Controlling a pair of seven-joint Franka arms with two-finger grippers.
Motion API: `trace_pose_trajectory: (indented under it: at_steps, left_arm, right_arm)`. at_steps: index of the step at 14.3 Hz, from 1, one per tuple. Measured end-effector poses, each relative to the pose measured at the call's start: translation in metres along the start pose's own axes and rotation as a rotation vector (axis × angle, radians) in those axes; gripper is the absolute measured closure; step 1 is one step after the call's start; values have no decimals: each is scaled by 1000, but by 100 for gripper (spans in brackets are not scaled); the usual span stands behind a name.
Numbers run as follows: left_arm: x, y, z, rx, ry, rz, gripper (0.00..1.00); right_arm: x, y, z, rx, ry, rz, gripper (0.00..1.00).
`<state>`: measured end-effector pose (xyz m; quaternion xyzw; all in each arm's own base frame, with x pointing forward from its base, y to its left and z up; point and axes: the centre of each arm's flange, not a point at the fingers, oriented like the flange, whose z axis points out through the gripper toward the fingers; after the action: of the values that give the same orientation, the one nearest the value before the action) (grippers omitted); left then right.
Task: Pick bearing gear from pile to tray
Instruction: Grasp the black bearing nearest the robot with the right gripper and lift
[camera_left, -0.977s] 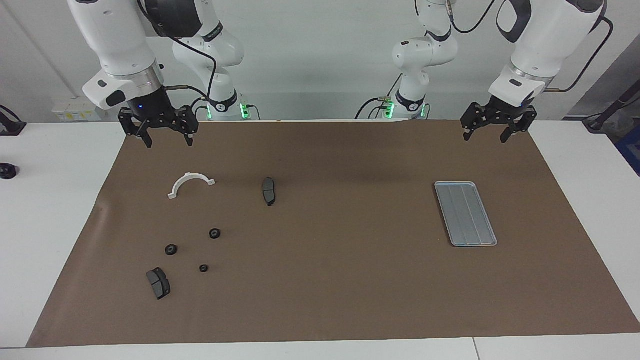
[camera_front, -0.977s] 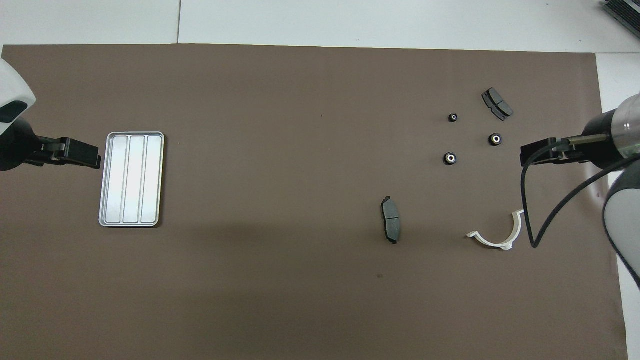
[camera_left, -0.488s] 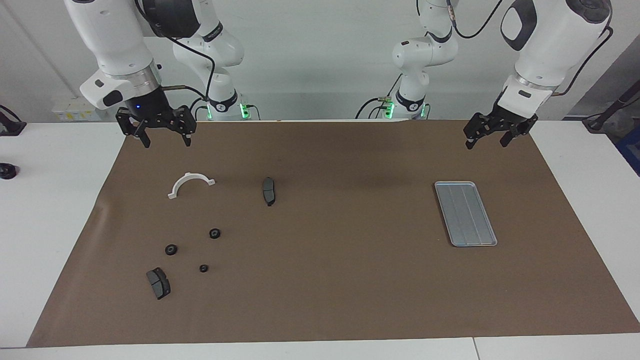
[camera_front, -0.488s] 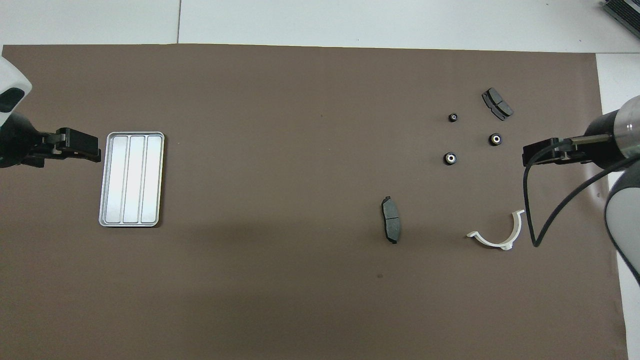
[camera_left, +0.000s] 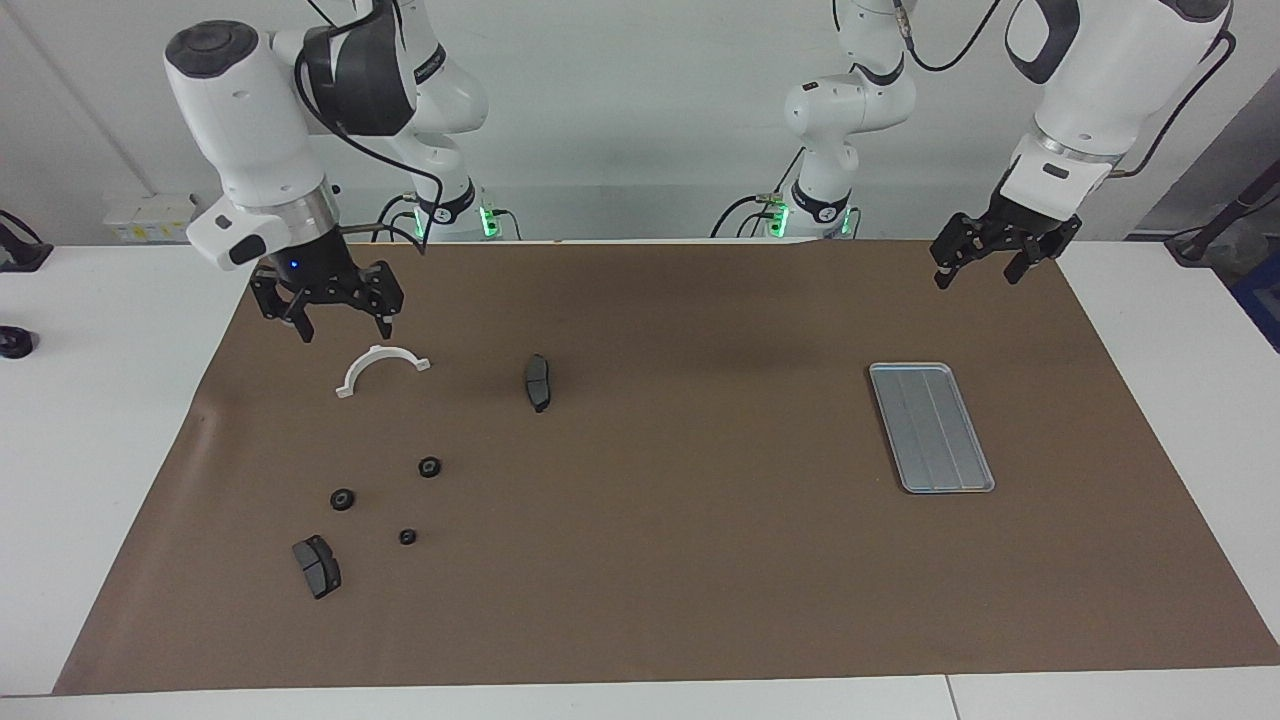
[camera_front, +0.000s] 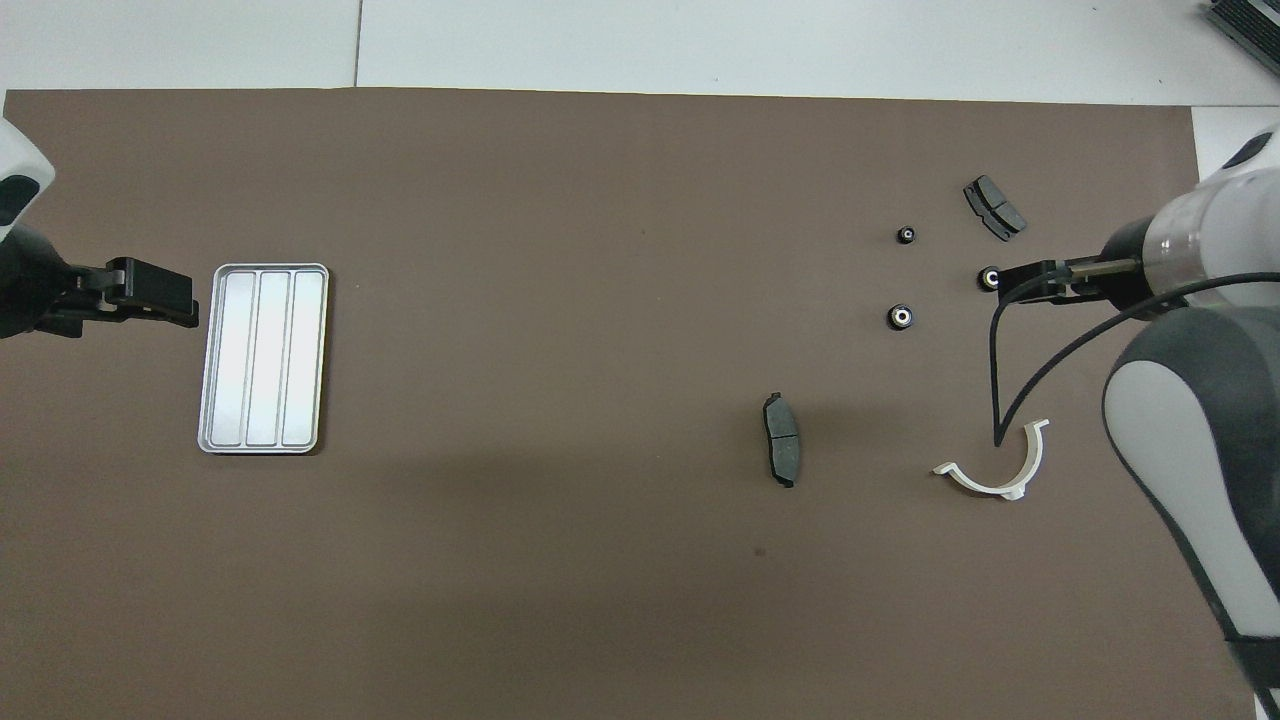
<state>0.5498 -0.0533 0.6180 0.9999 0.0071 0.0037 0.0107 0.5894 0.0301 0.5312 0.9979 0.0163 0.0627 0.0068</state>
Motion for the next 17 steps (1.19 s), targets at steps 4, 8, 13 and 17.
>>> trace_pose_trajectory:
  at_steps: [4,8,13,17]
  left_arm:
    - [-1,-5,1,1,-7,-11,0]
    - [0,-14,0,1,-7,-27,0]
    - [0,-10,1,1,-8,24,0]
    - [0,-10,3,1,-12,31,0]
  right_arm:
    - [24,1,70,10,-12,-1,0]
    - [32,0,130,1,-58,-17,0]
    - [30,-9,173,-6,-96,-44,0]
    - [22,-35,206,-34,-111,-35,8]
